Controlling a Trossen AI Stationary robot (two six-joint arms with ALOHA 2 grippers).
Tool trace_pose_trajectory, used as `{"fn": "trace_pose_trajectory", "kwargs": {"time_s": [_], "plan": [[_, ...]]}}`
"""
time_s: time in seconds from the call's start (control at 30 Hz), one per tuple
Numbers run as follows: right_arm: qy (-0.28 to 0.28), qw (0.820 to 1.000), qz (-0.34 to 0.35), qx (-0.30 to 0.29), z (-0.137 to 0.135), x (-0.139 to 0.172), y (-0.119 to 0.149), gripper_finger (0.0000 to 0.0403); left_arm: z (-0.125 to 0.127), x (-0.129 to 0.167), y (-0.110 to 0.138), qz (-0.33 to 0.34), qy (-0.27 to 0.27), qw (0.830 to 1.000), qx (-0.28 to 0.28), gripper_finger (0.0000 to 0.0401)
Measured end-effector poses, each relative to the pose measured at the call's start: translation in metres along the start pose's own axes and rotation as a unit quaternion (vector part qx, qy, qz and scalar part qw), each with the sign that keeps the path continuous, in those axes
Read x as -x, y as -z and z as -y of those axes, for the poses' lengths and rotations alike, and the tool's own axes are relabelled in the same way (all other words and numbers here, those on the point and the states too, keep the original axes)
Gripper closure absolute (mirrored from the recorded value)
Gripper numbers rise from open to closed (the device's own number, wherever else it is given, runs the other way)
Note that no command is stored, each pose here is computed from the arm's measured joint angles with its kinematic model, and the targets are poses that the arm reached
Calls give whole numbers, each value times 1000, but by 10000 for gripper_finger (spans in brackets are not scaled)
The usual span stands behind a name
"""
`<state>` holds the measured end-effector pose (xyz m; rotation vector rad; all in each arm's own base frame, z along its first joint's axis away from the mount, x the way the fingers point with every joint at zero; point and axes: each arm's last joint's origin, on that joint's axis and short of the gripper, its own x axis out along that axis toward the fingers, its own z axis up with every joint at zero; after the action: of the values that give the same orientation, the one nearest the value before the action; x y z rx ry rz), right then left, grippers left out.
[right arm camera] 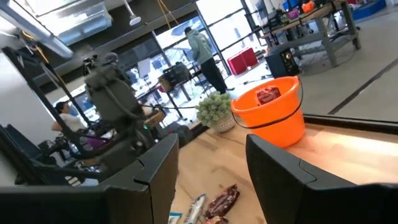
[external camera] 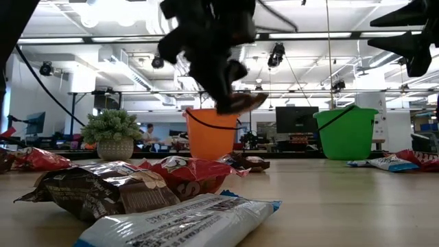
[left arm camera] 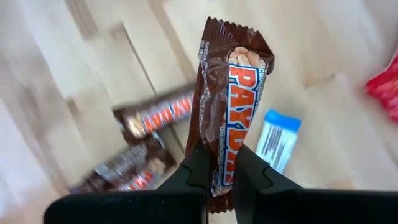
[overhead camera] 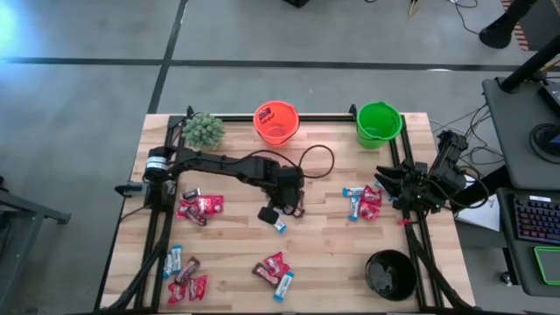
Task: Organize candy in baskets
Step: Put the brown chocolate bar into the black bucket
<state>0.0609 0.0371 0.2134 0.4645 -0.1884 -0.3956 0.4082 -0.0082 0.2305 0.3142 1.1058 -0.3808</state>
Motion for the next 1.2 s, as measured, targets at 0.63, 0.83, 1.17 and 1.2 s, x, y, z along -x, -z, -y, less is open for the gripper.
{"fn": "trace_pose_trajectory", "kwargs": {"time_s": [0.63, 0.83, 1.17, 1.2], "plan": [[1, 994, -5, -106, -1, 0, 8, 161, -13, 29, -29, 42, -119, 990, -63, 396], [7, 992, -17, -121, -9, -3, 22, 163, -17, 31, -34, 69, -137, 985, -75, 396], [26, 997, -47, -48, -49, -29, 37, 161, -20, 31, -33, 67, -139, 985, -82, 396], [25, 998, -51, -40, -55, -34, 36, 161, -20, 31, -33, 65, -138, 985, -82, 396]]}}
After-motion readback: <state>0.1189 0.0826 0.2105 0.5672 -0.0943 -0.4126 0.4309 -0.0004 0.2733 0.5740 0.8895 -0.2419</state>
